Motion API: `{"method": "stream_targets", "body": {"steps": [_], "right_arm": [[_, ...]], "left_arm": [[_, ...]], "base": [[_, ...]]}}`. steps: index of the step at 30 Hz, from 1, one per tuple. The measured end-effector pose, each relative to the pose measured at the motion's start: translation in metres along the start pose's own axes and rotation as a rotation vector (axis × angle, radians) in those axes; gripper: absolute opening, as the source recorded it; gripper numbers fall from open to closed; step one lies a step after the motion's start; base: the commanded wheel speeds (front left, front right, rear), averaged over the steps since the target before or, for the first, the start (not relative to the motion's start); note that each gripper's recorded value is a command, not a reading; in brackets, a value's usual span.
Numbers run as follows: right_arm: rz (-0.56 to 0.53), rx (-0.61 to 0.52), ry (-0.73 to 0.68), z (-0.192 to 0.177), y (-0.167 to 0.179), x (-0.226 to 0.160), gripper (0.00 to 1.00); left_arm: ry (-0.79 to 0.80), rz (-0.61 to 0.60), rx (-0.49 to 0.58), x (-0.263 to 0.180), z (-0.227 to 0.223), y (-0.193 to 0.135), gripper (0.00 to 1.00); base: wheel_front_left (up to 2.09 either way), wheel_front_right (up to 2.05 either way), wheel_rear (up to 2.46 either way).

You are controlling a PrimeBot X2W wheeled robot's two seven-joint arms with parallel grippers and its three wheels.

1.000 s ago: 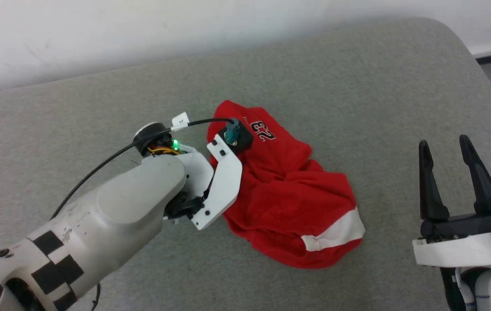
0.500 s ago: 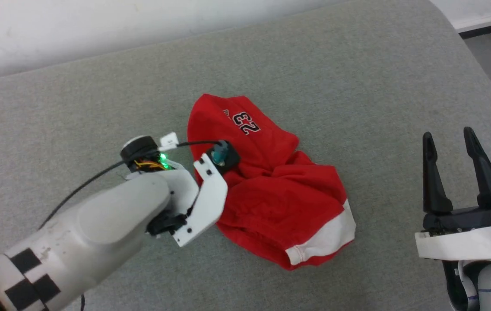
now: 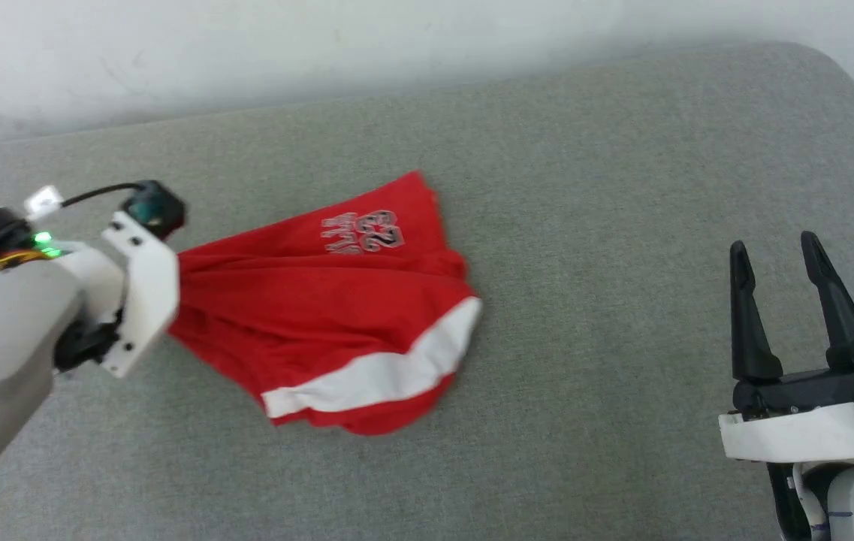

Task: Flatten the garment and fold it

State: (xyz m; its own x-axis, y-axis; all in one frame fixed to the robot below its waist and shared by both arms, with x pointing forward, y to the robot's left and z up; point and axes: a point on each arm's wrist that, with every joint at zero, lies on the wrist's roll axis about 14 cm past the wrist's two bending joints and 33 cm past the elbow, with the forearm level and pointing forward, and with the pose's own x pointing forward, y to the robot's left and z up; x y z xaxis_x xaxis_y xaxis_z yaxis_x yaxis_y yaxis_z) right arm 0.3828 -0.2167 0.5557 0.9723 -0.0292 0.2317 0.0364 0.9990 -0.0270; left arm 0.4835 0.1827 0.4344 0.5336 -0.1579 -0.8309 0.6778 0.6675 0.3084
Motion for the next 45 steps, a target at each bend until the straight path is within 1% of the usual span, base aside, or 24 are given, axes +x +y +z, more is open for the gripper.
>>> {"method": "stream_targets", "body": {"steps": [3,7,8,9,11,15,20,22,25,27,30,33,37,45], "right_arm": [[0.014,0.006,-0.004,0.000,0.005,0.002,1.00],[0.019,0.004,0.004,-0.003,0.007,0.003,1.00],[0.020,0.001,0.005,-0.003,0.007,0.004,1.00],[0.021,0.001,0.006,-0.004,0.007,0.004,1.00],[0.024,0.001,0.010,-0.006,0.008,0.005,1.00],[0.042,-0.003,0.017,-0.008,0.014,0.005,1.00],[0.080,0.010,0.005,-0.005,0.027,0.006,1.00],[0.094,0.015,-0.008,0.000,0.032,0.007,1.00],[0.113,0.022,-0.022,0.005,0.039,0.006,1.00],[0.124,0.026,-0.027,0.006,0.042,0.005,1.00],[0.139,0.030,-0.037,0.009,0.048,0.006,1.00],[0.142,0.032,-0.032,0.008,0.049,0.007,1.00],[0.134,0.030,-0.019,0.003,0.046,0.007,1.00],[0.096,0.017,0.001,-0.005,0.033,0.009,1.00]], "left_arm": [[0.062,0.067,-0.065,-0.002,-0.032,0.022,0.00],[0.120,0.082,-0.148,0.008,-0.065,0.020,0.00],[0.116,0.081,-0.161,0.010,-0.068,0.018,0.36],[0.099,0.090,-0.173,0.011,-0.068,0.018,1.00],[0.055,0.101,-0.196,0.012,-0.064,0.019,1.00],[-0.037,0.117,-0.203,0.005,-0.050,0.019,1.00],[-0.214,0.163,-0.206,-0.026,-0.006,0.039,1.00],[-0.264,0.151,-0.209,-0.040,0.009,0.037,1.00],[-0.289,0.111,-0.198,-0.055,0.021,0.024,1.00],[-0.278,0.086,-0.181,-0.063,0.022,0.015,1.00],[-0.266,0.017,-0.159,-0.072,0.028,-0.007,1.00],[-0.228,-0.060,-0.131,-0.073,0.029,-0.030,1.00],[-0.148,-0.162,-0.110,-0.063,0.020,-0.061,1.00],[0.038,-0.307,-0.060,-0.030,-0.013,-0.111,1.00]], "base": [[0.00,0.00,0.00],[0.00,0.00,0.00],[0.00,0.00,0.00],[0.00,0.00,0.00],[0.00,0.00,0.00],[0.00,0.00,0.00],[0.00,0.00,0.00],[0.00,0.00,0.00],[0.00,0.00,0.00],[0.00,0.00,0.00],[0.00,0.00,0.00],[0.00,0.00,0.00],[0.00,0.00,0.00],[0.00,0.00,0.00]]}}
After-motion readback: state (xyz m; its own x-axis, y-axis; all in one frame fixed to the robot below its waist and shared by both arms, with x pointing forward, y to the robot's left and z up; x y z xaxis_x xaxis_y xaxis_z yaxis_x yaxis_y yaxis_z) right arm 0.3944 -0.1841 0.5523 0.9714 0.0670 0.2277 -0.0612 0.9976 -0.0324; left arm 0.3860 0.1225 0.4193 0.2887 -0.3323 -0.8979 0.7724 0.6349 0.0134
